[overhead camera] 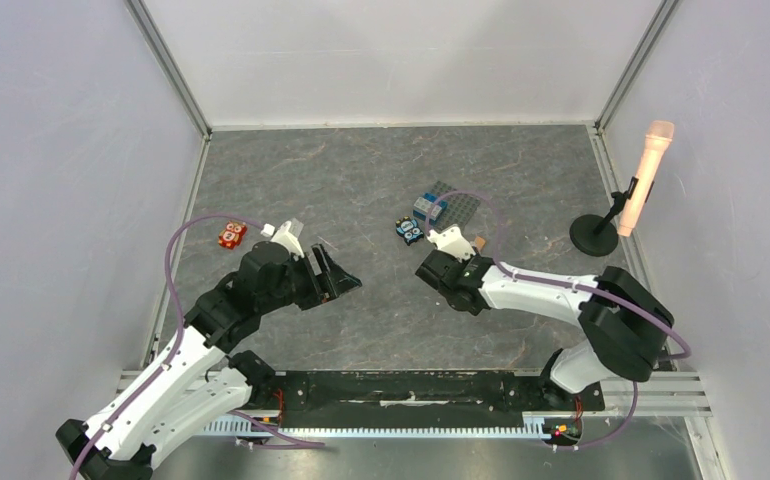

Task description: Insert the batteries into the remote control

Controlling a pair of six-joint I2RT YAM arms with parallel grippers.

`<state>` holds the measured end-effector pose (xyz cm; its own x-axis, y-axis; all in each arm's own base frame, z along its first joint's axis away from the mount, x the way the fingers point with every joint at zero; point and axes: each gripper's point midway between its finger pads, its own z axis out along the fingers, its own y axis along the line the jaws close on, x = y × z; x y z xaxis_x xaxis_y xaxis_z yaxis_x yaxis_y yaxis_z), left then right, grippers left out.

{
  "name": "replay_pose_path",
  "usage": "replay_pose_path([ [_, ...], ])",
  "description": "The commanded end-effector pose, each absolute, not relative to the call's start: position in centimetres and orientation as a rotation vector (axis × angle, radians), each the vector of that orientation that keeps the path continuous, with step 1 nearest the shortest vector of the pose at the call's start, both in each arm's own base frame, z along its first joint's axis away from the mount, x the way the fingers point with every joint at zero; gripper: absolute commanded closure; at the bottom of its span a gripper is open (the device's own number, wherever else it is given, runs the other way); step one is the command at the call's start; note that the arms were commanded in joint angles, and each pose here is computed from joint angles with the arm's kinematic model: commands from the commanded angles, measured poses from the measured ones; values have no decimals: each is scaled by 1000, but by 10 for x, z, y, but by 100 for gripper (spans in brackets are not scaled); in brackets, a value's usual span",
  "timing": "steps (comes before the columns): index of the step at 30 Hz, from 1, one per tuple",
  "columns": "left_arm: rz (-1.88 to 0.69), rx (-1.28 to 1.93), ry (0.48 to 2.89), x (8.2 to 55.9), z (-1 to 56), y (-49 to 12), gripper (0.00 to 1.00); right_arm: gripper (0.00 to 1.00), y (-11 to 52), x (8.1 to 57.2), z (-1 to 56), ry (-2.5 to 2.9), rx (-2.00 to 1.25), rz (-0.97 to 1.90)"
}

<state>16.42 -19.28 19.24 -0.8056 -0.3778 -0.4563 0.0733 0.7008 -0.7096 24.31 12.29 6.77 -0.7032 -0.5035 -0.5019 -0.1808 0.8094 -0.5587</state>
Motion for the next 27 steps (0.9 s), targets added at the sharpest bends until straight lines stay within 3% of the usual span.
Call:
replay_pose_path([
  [1, -991, -182, 2277, 167, 202, -192, 22, 100, 109, 247, 65, 2265, -487, -769],
  [12, -987, -194, 2298, 168, 196, -194, 21, 99, 118, 242, 38, 2327, -536, -722],
  [16, -986, -195, 2305, 168, 195, -194, 21, 87, 128, 235, 24, 2388, -579, -618],
  [27, -982, -180, 2312, 169, 195, -196, 21, 69, 155, 220, 18, 2474, -628, -357],
])
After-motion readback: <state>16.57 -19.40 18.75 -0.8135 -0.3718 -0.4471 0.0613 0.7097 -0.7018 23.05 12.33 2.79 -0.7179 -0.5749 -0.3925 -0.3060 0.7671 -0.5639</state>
